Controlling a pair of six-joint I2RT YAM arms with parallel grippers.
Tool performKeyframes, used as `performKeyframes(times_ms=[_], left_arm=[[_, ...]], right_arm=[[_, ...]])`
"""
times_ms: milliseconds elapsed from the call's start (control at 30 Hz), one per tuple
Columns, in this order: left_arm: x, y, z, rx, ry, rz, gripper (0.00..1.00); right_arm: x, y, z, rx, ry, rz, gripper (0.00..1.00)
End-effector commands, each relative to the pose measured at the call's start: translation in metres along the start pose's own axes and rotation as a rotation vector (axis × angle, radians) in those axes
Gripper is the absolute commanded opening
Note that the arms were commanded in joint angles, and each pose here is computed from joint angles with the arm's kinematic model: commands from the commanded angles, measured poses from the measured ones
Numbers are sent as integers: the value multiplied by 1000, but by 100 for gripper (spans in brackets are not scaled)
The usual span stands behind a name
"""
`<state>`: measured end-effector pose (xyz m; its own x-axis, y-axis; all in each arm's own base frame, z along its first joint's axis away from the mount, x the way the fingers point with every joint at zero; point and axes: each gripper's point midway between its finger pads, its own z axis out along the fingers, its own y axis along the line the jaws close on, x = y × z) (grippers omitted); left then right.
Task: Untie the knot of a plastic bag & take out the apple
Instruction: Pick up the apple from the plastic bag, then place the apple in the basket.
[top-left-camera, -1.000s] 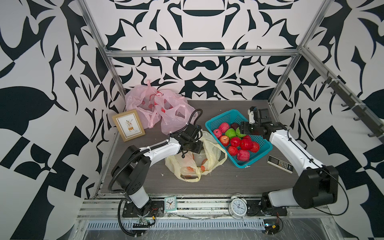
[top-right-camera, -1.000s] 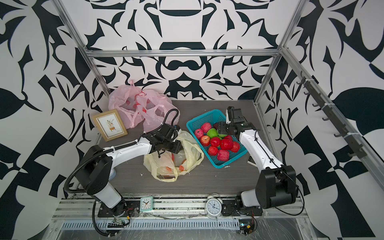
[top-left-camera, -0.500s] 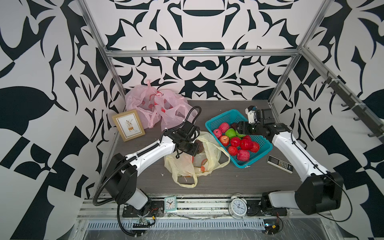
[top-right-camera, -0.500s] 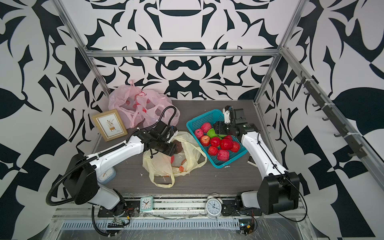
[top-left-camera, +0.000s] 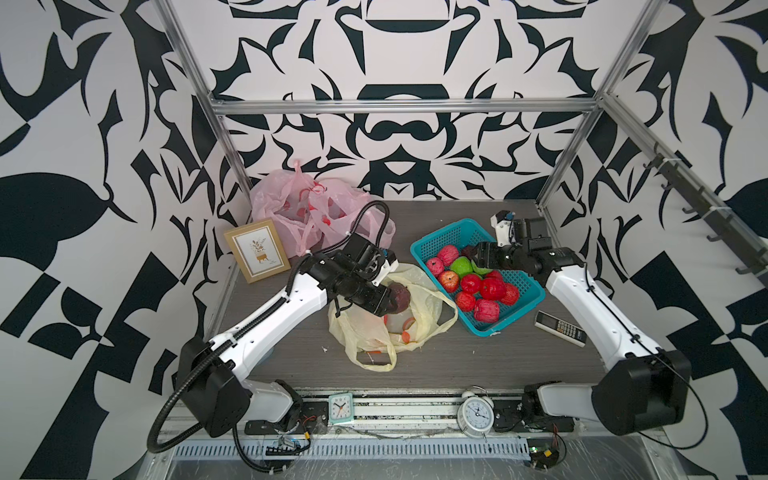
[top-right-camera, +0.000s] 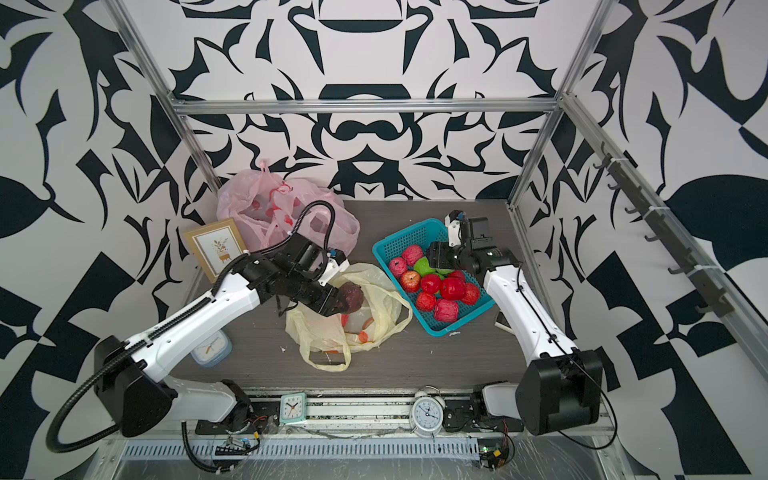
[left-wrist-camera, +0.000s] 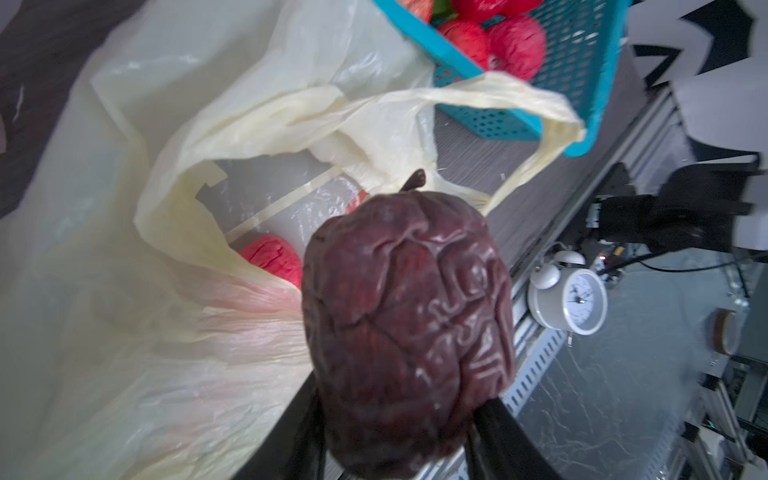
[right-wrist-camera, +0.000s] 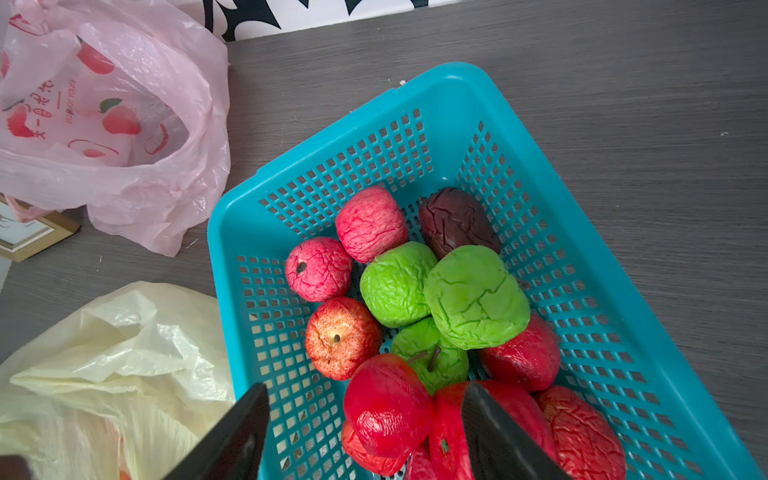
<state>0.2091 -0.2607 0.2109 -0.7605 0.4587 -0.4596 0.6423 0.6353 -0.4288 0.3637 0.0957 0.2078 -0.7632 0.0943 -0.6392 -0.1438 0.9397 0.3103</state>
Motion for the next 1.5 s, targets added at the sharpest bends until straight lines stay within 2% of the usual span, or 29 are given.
performKeyframes(times_ms=[0, 167, 333, 500, 633, 733, 1033, 1267, 1467], left_arm=[[-15, -40, -32, 174, -75, 66, 50], [-64, -55, -44, 217, -218, 137, 51], [-110, -39, -24, 151, -267, 134, 50], [-149, -24, 8, 97, -261, 136, 51], [-171, 9, 45, -15, -206, 112, 51], [-183, 22, 72, -39, -163, 103, 51], [-197, 19, 137, -34, -104, 134, 51], [-173, 26, 170, -98, 24, 142, 51], [-166, 35, 185, -118, 51, 133, 53]], right_arm=[[-14, 4, -4, -7, -51, 15, 76], [-14, 5, -2, -11, -61, 28, 76], [-7, -3, -1, 34, -39, 20, 76], [-1, -8, -4, 68, -24, 13, 76], [3, -11, -10, 88, -40, 16, 76], [5, -12, -14, 92, -45, 18, 76], [8, -8, -12, 79, -33, 19, 76], [9, -8, -12, 84, -35, 17, 76], [11, -6, -13, 72, -32, 22, 76]])
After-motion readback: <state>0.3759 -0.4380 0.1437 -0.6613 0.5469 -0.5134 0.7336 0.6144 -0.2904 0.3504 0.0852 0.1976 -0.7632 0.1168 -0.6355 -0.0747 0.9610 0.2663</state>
